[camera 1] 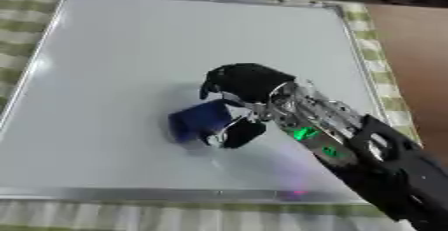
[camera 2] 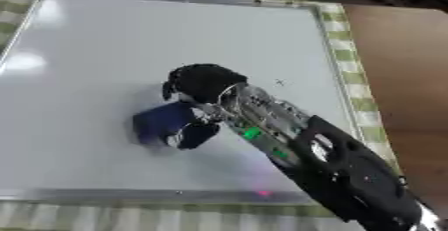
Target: Wipe the whiteboard clean with a brush.
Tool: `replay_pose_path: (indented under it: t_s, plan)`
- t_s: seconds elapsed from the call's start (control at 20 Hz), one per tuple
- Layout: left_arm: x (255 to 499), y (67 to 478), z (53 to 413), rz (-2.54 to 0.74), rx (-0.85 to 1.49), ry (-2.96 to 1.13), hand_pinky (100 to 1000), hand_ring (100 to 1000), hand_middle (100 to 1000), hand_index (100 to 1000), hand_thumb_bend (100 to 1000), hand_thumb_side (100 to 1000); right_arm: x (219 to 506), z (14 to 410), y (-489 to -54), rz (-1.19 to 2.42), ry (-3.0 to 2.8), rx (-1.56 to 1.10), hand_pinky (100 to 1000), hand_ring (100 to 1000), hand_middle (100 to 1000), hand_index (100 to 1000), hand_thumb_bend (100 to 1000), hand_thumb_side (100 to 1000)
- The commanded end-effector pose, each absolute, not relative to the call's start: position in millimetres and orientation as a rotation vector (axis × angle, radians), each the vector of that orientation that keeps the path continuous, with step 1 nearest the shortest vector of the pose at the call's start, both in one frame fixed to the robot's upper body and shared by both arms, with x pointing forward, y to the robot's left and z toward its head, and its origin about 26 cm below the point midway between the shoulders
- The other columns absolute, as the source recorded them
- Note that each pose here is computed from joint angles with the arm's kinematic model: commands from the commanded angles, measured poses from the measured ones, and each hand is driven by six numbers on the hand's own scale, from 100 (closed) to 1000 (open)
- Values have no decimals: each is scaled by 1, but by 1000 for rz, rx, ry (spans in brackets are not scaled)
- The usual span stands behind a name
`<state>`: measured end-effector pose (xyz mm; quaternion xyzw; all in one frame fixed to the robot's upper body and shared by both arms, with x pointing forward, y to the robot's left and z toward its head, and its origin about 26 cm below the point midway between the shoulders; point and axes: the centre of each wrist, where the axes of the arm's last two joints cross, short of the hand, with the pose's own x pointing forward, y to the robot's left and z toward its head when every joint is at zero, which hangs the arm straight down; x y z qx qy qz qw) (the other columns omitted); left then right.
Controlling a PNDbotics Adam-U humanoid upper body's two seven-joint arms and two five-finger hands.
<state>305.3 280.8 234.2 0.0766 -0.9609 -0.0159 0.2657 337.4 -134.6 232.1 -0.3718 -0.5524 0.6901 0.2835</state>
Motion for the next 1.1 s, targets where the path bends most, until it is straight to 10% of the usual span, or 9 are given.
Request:
replay_pose_path:
  t_s: [0.05, 0.35, 0.5, 1.1]
  plan:
    - [302, 281, 242, -61, 203, -2622, 714, 861, 856, 893, 335, 1000, 331, 248, -140, 1846, -1498, -1044, 839, 904, 790, 782, 342, 581]
    - [302, 281, 242, -60, 203, -2618, 713, 860, 856, 892, 328, 1000, 325, 255, -139, 1873, -1518, -1036, 840, 903, 784, 614, 325, 561]
    - [302, 281, 242, -61, 202, -2617, 713, 859, 855, 876, 328, 1000, 323, 261, -140, 1885, -1533, -1014, 828, 907, 754, 124, 319, 559]
    - [302, 279, 242, -67, 185, -2615, 712, 858, 854, 873, 319, 1000, 356, 241, -138, 1944, -1508, -968, 791, 889, 740, 100, 399, 450]
